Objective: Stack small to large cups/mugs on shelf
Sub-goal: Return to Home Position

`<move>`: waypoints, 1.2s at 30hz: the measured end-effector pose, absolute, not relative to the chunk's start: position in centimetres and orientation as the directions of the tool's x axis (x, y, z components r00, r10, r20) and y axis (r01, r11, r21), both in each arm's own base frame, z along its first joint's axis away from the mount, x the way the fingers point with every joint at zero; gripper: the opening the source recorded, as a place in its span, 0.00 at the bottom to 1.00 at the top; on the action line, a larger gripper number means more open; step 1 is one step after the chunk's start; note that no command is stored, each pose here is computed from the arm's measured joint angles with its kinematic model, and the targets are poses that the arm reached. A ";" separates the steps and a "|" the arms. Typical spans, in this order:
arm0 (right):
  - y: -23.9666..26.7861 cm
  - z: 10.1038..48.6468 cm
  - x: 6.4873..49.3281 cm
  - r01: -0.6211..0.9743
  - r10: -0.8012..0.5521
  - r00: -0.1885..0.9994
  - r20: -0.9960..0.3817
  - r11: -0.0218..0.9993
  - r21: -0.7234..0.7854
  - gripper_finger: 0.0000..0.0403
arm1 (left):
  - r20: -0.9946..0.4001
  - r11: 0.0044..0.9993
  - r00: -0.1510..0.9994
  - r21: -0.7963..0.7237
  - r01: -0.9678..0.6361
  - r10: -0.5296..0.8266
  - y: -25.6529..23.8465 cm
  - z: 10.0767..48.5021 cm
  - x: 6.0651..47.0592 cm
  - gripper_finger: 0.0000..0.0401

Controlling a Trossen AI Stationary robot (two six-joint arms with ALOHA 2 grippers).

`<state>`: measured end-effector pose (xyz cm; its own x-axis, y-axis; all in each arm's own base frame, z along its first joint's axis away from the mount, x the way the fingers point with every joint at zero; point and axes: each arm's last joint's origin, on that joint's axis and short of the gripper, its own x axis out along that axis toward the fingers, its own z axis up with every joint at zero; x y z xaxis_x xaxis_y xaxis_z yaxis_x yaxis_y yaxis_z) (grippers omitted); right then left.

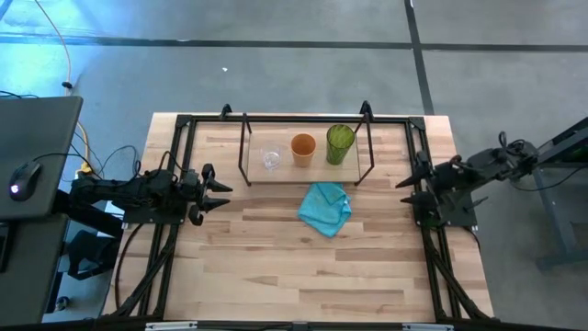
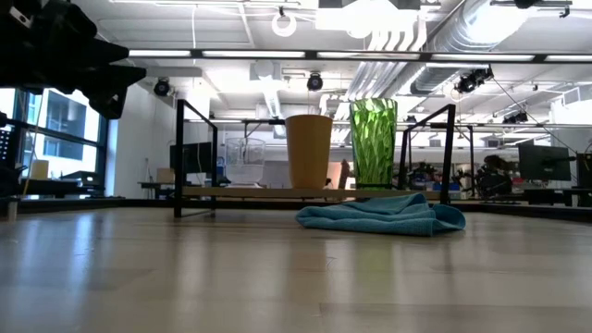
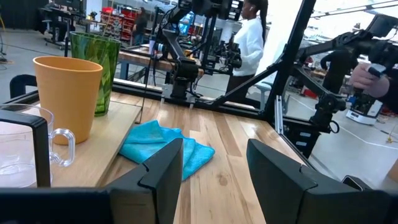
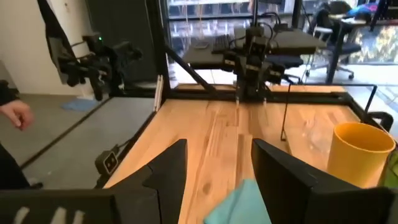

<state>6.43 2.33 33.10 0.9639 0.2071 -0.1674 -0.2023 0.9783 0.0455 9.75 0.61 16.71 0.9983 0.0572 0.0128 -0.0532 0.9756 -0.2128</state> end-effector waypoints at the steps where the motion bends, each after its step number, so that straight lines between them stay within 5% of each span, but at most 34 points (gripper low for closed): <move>1: 2.3 32.7 6.3 -0.205 0.210 0.966 -0.152 0.978 0.046 0.43 | 0.013 0.976 0.998 -0.213 -0.053 0.057 0.6 16.7 9.8 0.42; 8: 1.8 29.0 5.3 -0.202 0.209 0.976 -0.057 0.973 0.108 0.43 | 0.013 0.976 0.998 -0.213 -0.053 0.057 0.6 16.7 9.8 0.42; 18: 0.9 29.1 3.3 -0.235 0.227 0.968 0.107 0.970 0.067 0.40 | 0.013 0.976 0.998 -0.213 -0.054 0.058 0.6 16.7 9.8 0.42; 36: 1.0 28.6 2.7 -0.355 0.355 0.935 0.010 0.934 0.045 0.33 | 0.013 0.976 0.998 -0.213 -0.053 0.057 0.6 16.7 9.8 0.42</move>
